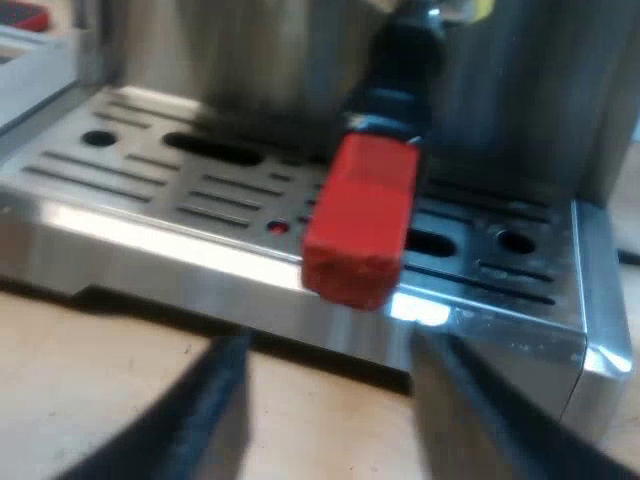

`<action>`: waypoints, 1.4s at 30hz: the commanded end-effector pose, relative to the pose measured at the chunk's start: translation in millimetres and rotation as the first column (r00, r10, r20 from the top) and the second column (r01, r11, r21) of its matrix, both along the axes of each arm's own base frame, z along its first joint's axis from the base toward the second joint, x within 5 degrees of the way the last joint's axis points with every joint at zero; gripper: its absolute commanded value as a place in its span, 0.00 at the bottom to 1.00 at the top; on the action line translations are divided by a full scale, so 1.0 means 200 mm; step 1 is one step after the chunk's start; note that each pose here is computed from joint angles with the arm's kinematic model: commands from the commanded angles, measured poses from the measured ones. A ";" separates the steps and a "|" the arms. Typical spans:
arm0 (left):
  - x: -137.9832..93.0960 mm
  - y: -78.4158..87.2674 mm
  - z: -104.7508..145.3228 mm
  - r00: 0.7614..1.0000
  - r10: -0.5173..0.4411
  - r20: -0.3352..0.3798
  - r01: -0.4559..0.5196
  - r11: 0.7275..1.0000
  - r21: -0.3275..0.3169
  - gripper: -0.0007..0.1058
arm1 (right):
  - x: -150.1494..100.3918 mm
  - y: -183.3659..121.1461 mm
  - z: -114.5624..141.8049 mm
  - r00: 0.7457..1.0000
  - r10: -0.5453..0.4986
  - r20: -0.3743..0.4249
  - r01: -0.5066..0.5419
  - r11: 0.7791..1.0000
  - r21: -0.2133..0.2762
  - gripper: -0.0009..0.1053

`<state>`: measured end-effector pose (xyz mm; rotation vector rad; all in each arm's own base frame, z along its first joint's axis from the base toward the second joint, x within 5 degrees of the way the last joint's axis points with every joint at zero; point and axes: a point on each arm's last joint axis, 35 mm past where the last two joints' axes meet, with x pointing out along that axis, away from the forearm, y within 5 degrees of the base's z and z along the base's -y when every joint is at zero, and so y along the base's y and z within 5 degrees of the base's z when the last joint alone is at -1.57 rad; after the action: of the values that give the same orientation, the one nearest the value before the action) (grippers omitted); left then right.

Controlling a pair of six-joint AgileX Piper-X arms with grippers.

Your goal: Grind coffee beans and then tamp

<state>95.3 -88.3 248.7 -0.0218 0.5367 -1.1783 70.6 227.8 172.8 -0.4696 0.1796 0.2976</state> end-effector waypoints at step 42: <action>-0.24 0.17 0.15 0.976 0.070 0.208 -0.044 0.991 -0.129 0.80 | 0.34 0.03 0.52 0.870 -0.014 -0.493 0.042 0.998 0.045 0.58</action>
<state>49.1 -55.7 275.6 -0.0101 0.2904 -1.1460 134.7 233.4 277.0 -0.3303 0.6617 0.3856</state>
